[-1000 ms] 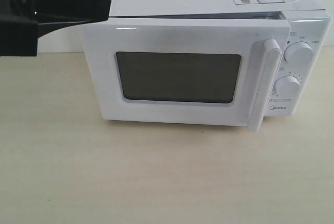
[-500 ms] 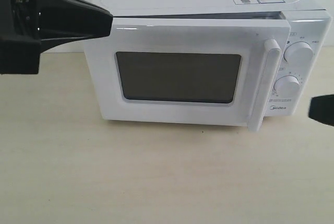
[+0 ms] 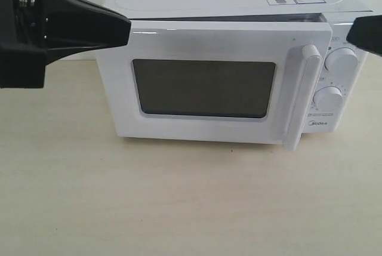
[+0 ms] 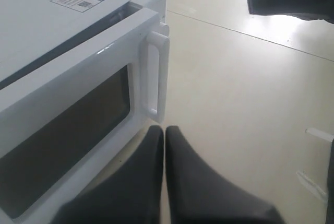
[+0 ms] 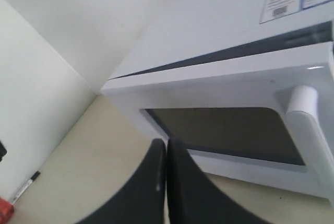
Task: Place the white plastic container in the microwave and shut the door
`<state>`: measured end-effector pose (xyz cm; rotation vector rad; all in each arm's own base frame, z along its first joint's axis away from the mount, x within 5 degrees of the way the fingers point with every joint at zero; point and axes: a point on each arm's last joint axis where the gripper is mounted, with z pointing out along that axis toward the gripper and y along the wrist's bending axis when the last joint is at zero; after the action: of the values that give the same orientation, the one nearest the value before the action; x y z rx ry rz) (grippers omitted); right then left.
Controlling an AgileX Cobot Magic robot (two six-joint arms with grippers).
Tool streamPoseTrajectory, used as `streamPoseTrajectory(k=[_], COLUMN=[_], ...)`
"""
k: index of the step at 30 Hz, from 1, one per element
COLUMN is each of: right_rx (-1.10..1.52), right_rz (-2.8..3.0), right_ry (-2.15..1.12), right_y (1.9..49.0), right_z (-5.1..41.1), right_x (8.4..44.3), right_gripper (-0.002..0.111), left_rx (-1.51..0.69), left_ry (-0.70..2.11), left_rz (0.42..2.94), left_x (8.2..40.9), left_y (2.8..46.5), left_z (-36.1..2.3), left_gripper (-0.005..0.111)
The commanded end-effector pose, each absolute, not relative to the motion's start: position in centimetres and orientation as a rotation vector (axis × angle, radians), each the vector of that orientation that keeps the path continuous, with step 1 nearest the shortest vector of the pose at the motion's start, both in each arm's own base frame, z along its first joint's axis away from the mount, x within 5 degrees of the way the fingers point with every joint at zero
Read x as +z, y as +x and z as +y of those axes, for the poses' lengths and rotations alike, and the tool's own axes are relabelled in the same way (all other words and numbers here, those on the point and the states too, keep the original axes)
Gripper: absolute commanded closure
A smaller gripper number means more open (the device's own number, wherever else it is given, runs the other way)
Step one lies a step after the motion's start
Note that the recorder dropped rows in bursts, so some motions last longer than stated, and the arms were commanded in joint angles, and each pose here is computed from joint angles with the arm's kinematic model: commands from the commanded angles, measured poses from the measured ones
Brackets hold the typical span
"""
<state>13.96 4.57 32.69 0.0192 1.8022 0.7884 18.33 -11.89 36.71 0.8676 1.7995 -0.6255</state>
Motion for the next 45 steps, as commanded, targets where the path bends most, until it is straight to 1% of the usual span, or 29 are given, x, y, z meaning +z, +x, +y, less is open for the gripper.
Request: streamPoseTrajectory(k=[1,8,14,20,23,25,36,45], right_rx=[0.840,0.805,0.748,0.539,0.396,0.355,0.644,0.812], right_rz=[1.790,1.834,1.815,1.841,1.863,1.866,1.821,1.838], right_ry=[-0.122,-0.157,-0.108,-0.054,0.058,0.129,-0.048,0.122], right_y=[14.9,18.0,19.4,20.0,20.4,20.5,19.8,19.7], right_z=[5.4,5.4,4.9,3.5,2.2,1.6,4.1,4.3], right_x=[32.5,30.6,30.1,29.6,29.5,29.5,30.3,30.3], right_gripper=[0.108,0.108,0.108,0.108,0.108,0.108,0.108,0.108], left_rx=[-0.649,-0.677,-0.696,-0.683,-0.683,-0.683,-0.679,-0.679], left_ry=[0.842,0.816,0.781,0.762,0.762,0.762,0.759,0.759], left_rz=[1.800,1.796,1.789,1.783,1.783,1.783,1.781,1.781], left_x=[36.8,36.9,37.1,37.2,37.2,37.2,37.2,37.2], left_y=[18.2,18.2,18.3,18.4,18.4,18.4,18.5,18.5], left_z=[-11.9,-12.0,-12.0,-11.9,-11.9,-11.9,-11.9,-11.9], left_gripper=[0.103,0.103,0.103,0.103,0.103,0.103,0.103,0.103])
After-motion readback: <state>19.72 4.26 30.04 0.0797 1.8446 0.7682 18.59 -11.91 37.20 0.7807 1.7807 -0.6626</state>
